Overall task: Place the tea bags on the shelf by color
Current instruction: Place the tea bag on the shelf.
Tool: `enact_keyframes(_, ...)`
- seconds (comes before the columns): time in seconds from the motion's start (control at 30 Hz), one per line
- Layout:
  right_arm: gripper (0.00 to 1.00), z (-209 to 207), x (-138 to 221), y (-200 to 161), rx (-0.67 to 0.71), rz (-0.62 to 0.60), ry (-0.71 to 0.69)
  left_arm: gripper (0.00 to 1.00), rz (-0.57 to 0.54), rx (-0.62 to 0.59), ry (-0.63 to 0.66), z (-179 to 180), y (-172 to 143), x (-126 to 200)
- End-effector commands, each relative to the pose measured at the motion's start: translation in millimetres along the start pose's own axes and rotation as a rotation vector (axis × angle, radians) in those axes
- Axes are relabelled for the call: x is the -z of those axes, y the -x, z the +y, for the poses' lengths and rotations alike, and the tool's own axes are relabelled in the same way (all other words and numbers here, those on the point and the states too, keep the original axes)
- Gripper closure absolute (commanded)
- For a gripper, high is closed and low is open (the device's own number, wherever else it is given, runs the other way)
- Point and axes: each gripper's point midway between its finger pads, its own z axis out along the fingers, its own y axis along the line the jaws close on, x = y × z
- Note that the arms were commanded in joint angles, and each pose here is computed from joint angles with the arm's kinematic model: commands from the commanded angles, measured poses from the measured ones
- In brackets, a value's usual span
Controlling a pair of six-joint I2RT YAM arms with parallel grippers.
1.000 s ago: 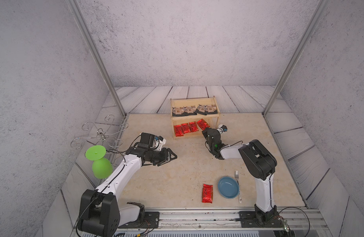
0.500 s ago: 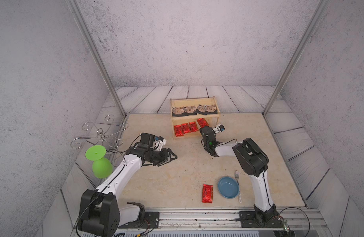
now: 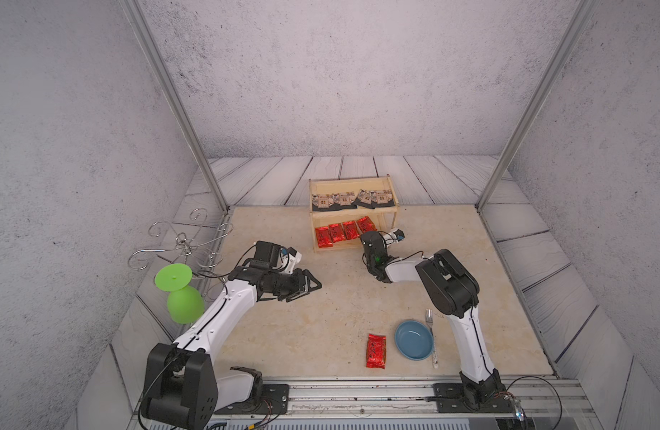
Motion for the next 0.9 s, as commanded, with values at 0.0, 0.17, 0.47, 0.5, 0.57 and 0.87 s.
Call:
enact_keyframes(0.0, 0.94, -10, -5, -5, -0.002, -0.016, -0.03, 0.4, 0.004, -0.017, -0.01, -3, 2, 2)
enact_keyframes(0.17, 0.91, -12, -8, -9, -0.011, -0.01, -0.03, 0.4, 0.005, -0.018, -0.008, -3, 1, 3)
enact_keyframes(0.47, 0.86, -18, -10, -15, -0.026, 0.001, -0.036, 0.4, 0.008, -0.016, -0.003, -2, 1, 2)
enact_keyframes(0.5, 0.85, -18, -9, -16, -0.026, 0.005, -0.035, 0.4, 0.008, -0.016, -0.003, -2, 1, 2)
enact_keyframes(0.57, 0.83, -19, -9, -17, -0.026, 0.012, -0.037, 0.4, 0.008, -0.015, -0.001, -1, 1, 2)
enact_keyframes(0.87, 0.68, -23, 0, -22, -0.021, 0.06, -0.053, 0.4, 0.002, -0.017, -0.001, -2, 3, 3)
